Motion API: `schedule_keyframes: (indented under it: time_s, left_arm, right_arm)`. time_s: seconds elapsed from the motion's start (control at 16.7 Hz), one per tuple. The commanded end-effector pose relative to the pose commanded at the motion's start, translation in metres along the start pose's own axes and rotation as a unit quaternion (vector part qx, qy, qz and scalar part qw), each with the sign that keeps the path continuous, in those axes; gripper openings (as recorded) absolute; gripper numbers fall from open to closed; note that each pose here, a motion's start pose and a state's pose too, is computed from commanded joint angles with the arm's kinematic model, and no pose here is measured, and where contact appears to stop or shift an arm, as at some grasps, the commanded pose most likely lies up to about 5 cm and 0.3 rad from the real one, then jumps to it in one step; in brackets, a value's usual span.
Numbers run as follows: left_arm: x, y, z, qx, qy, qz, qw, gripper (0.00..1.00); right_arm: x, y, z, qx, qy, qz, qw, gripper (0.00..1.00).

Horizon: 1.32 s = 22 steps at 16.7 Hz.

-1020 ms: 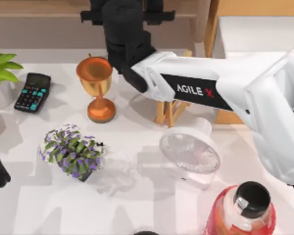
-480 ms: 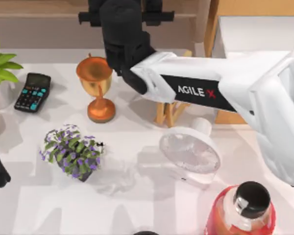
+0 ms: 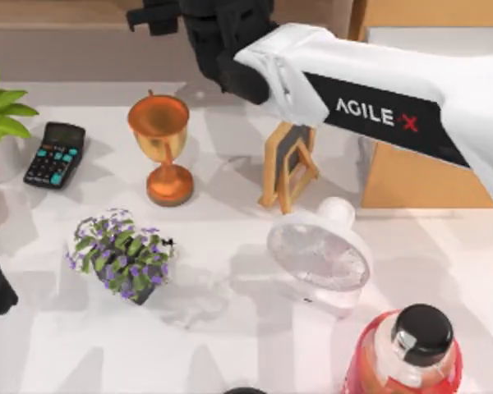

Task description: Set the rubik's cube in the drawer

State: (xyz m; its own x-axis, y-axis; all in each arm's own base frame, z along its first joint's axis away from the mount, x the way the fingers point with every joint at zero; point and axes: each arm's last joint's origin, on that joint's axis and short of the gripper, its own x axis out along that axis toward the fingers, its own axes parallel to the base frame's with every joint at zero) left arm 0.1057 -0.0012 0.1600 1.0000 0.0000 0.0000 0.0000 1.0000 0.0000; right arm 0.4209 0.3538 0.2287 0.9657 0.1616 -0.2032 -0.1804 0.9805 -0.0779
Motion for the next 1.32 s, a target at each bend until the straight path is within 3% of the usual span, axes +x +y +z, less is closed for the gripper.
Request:
schedule_keyframes:
  time_s: [0.36, 0.6, 0.96, 1.32]
  left_arm:
    - [0.000, 0.000, 0.000, 0.000, 0.000, 0.000, 1.000, 1.00]
    - [0.000, 0.000, 0.000, 0.000, 0.000, 0.000, 1.000, 1.00]
    - [0.000, 0.000, 0.000, 0.000, 0.000, 0.000, 1.000, 1.00]
    - [0.000, 0.000, 0.000, 0.000, 0.000, 0.000, 1.000, 1.00]
  right_arm:
    - [-0.037, -0.046, 0.043, -0.035, 0.159, 0.078, 0.984, 0.00]
    - [-0.054, -0.096, 0.056, -0.031, 0.284, 0.090, 0.954, 0.00]
    - [-0.042, -0.203, 0.046, 0.031, 0.446, 0.027, 0.894, 0.00]
    - [0.000, -0.280, -0.028, 0.092, 0.586, -0.027, 0.805, 0.00]
